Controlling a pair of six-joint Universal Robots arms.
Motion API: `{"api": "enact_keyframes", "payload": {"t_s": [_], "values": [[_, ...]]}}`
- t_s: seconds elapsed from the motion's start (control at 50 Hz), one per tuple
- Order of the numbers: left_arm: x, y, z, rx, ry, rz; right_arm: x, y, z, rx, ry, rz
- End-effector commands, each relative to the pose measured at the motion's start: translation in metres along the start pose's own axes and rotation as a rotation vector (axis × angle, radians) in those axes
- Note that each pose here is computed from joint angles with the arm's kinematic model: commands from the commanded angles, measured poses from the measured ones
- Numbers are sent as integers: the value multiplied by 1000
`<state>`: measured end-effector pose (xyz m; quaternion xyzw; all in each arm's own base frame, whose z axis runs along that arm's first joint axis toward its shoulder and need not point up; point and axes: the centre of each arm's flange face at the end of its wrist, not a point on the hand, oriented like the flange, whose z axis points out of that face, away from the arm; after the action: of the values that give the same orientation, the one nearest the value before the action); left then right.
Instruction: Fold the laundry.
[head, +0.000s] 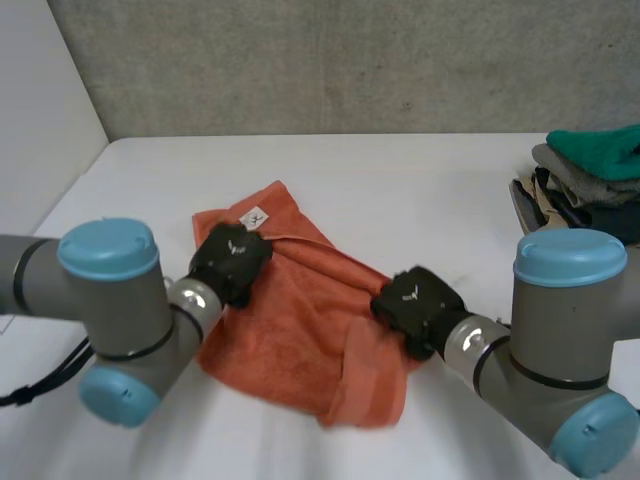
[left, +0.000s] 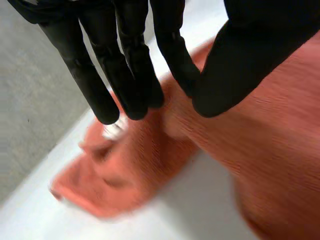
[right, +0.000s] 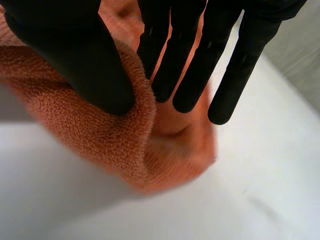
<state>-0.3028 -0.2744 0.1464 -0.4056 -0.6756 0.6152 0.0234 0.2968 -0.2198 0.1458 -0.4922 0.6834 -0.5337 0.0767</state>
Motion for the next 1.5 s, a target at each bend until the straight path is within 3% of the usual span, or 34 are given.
{"api": "enact_keyframes", "payload": {"t_s": [0.02,0.06,0.14,0.2,0.32,0.38,0.5,0.72,0.8,0.9,1.06,1.14,1.24,1.36,1.5], "values": [[-55,-72,32,256,-154,30,36,-55,22,260,194,-57],[-84,-111,25,385,-240,16,71,-83,24,369,338,-59],[-119,-163,-3,576,-354,-39,113,-123,12,539,476,3],[-127,-174,-18,619,-372,-100,112,-130,6,568,434,56],[-88,-116,-32,364,-183,-252,74,-102,-7,420,167,86],[-68,-84,-30,267,-82,-298,65,-108,-25,461,104,52],[-50,-45,-5,183,5,-375,60,-130,-51,572,43,34],[-10,-13,28,78,127,-406,46,-163,-113,734,-193,95],[13,-14,27,50,200,-392,56,-168,-121,759,-188,141],[-1,-22,33,82,155,-350,74,-151,-95,705,-157,210],[-94,-108,31,427,-163,-250,91,-107,-31,487,-93,159],[-127,-161,17,671,-251,-201,116,-119,-11,454,59,18],[-151,-207,-13,841,-344,-176,154,-171,-9,621,339,-77],[-148,-192,-34,730,-412,-230,166,-184,-9,817,398,-112],[-69,-105,-47,381,-221,-277,129,-117,10,688,144,-32]]}}
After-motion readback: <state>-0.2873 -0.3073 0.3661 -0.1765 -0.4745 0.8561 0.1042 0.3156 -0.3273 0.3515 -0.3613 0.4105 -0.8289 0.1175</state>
